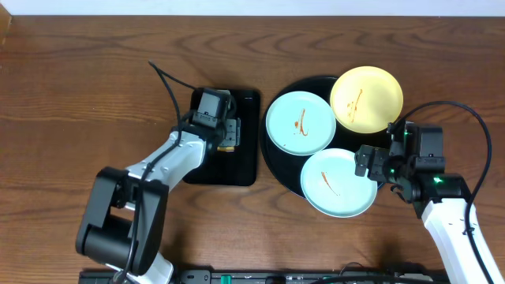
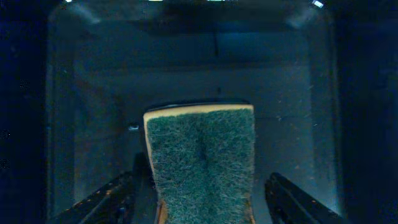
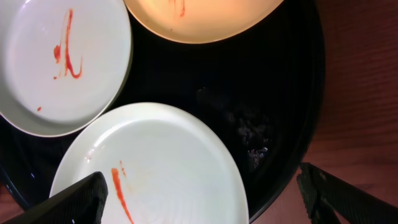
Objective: Clean dirty plates on tray and stack at the side
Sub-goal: 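Move the left gripper over the sponge and the right toward the plates, then grasp the green sponge with the left gripper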
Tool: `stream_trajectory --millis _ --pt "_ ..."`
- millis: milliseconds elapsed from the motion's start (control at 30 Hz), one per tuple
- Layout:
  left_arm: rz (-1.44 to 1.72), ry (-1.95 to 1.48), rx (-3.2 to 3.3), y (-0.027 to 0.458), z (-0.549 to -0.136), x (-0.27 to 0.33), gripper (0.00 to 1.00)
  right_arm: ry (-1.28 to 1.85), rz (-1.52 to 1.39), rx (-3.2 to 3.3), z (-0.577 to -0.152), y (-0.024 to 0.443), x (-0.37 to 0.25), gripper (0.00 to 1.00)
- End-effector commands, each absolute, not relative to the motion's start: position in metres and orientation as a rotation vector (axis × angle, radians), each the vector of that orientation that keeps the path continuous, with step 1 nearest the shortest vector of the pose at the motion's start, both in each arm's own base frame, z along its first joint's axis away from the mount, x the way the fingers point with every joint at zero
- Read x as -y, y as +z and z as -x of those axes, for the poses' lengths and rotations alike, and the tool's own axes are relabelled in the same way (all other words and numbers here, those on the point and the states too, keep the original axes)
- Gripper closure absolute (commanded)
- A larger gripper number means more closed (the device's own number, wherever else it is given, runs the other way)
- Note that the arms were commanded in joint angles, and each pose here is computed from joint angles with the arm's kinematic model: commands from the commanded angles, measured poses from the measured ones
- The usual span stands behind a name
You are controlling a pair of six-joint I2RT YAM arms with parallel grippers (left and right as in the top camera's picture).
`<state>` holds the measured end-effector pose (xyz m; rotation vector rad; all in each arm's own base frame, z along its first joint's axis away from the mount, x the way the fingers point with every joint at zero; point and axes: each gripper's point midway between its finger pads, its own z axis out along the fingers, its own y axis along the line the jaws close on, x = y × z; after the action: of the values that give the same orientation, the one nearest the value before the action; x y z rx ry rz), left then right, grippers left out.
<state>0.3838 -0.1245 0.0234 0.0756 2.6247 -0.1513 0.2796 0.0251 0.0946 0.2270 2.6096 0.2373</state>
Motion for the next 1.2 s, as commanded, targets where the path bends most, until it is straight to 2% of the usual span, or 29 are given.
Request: stream_trajectory --millis 0,200,367,500,667,833,1033,1167 --pt "-0.028 -0.144 -2.61 0.028 -0.39 0.124 0.34 0.248 -0.199 -2.597 -0.283 0.101 -0.03 0.04" --pt "-0.045 -0.146 -2.617 0.026 -0.387 0.129 0.39 0.248 -0.199 -2.597 -0.283 0.101 -0.03 0.04" --pt "-0.069 -0.138 -2.648 0.014 -0.381 0.134 0.38 0.248 -0.199 -2.597 -0.283 0.101 -0.03 0.04" --pt "-0.068 -0.129 -2.658 0.011 -0.38 0.133 0.47 0.248 -0.199 -2.597 -0.283 0.101 -0.03 0.04" --pt "-0.068 -0.129 -2.657 0.011 -0.38 0.133 0.66 0.247 -0.199 -2.599 -0.283 0.1 -0.03 0.07" --pt "-0.065 -0.122 -2.649 0.015 -0.381 0.132 0.81 0.212 -0.211 -2.613 -0.282 0.097 -0.026 0.09" --pt "-0.063 -0.133 -2.624 0.033 -0.379 0.131 0.92 0.21 -0.213 -2.628 -0.282 0.092 -0.026 0.15" --pt "-0.06 -0.144 -2.599 0.049 -0.378 0.131 0.92 0.211 -0.211 -2.615 -0.285 0.094 -0.026 0.24"
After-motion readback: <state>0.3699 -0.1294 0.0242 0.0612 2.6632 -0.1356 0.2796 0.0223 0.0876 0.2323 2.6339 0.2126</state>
